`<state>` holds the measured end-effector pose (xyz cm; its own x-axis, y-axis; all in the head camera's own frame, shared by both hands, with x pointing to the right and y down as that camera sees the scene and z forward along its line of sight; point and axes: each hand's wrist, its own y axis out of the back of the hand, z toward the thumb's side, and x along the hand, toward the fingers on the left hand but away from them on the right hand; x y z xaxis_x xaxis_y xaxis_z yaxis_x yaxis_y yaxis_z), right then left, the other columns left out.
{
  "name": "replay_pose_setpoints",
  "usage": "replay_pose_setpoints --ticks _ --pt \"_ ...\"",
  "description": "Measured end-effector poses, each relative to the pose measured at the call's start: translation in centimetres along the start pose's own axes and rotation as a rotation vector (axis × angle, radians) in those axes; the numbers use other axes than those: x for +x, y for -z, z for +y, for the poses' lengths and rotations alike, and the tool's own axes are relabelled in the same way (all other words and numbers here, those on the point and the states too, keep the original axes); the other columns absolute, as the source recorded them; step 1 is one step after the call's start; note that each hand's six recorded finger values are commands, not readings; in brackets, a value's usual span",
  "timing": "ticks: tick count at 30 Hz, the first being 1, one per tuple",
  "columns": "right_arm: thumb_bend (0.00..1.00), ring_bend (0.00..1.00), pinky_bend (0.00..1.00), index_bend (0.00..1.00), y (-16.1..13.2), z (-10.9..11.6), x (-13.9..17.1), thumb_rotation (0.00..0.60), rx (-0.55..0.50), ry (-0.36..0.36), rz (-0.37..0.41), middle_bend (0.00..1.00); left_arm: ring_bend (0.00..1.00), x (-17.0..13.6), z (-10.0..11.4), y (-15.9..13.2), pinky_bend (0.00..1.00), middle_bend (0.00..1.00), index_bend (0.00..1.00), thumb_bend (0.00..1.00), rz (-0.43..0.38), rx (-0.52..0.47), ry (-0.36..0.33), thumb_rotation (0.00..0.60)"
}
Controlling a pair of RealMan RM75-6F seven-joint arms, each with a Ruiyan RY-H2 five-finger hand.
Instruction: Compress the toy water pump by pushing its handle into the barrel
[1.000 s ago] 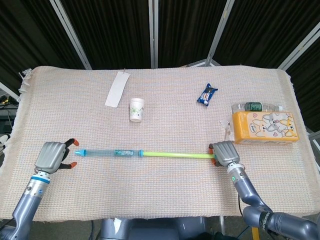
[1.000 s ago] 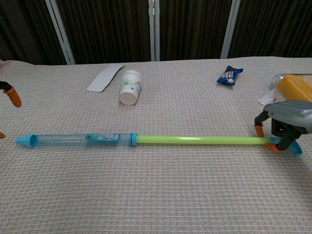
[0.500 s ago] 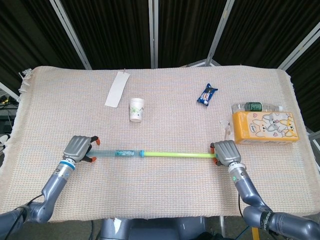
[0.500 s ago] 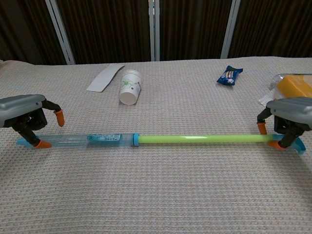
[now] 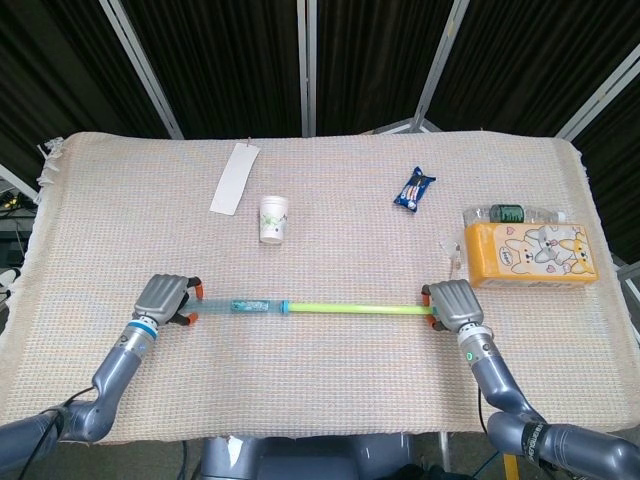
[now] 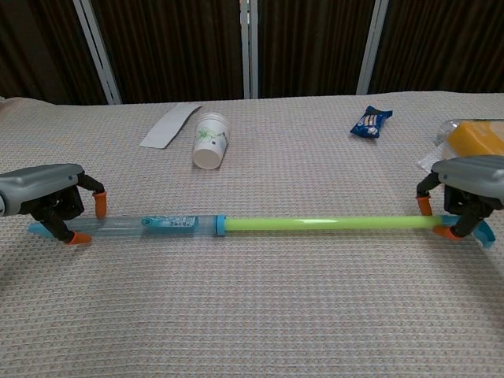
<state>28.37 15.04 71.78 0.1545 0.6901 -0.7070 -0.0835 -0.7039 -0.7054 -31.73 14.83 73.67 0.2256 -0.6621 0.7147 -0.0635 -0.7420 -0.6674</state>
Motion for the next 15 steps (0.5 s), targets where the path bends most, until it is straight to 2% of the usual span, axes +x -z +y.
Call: replay_pose_setpoints --ticks 3,6,15 --pt "0.44 1.00 1.00 0.67 -0.2 0.1 0.1 0.600 -0.005 0.002 0.006 1.00 0.85 0.0 0.1 -0.1 1.00 0.92 0.72 0.40 0.000 -0.013 0.000 0.600" --pt "0.45 1.00 1.00 0.67 -0.4 0.3 0.2 0.600 -0.010 0.005 0.013 1.00 0.85 0.1 0.4 -0.3 1.00 0.92 0.77 0.42 0.001 -0.024 -0.005 0.600" --pt "0.47 1.00 1.00 0.67 -2.2 1.7 0.3 0.600 -0.053 0.029 0.058 1.00 0.85 -0.1 1.9 -1.9 1.00 0.92 0.80 0.42 -0.026 -0.082 -0.038 0.600"
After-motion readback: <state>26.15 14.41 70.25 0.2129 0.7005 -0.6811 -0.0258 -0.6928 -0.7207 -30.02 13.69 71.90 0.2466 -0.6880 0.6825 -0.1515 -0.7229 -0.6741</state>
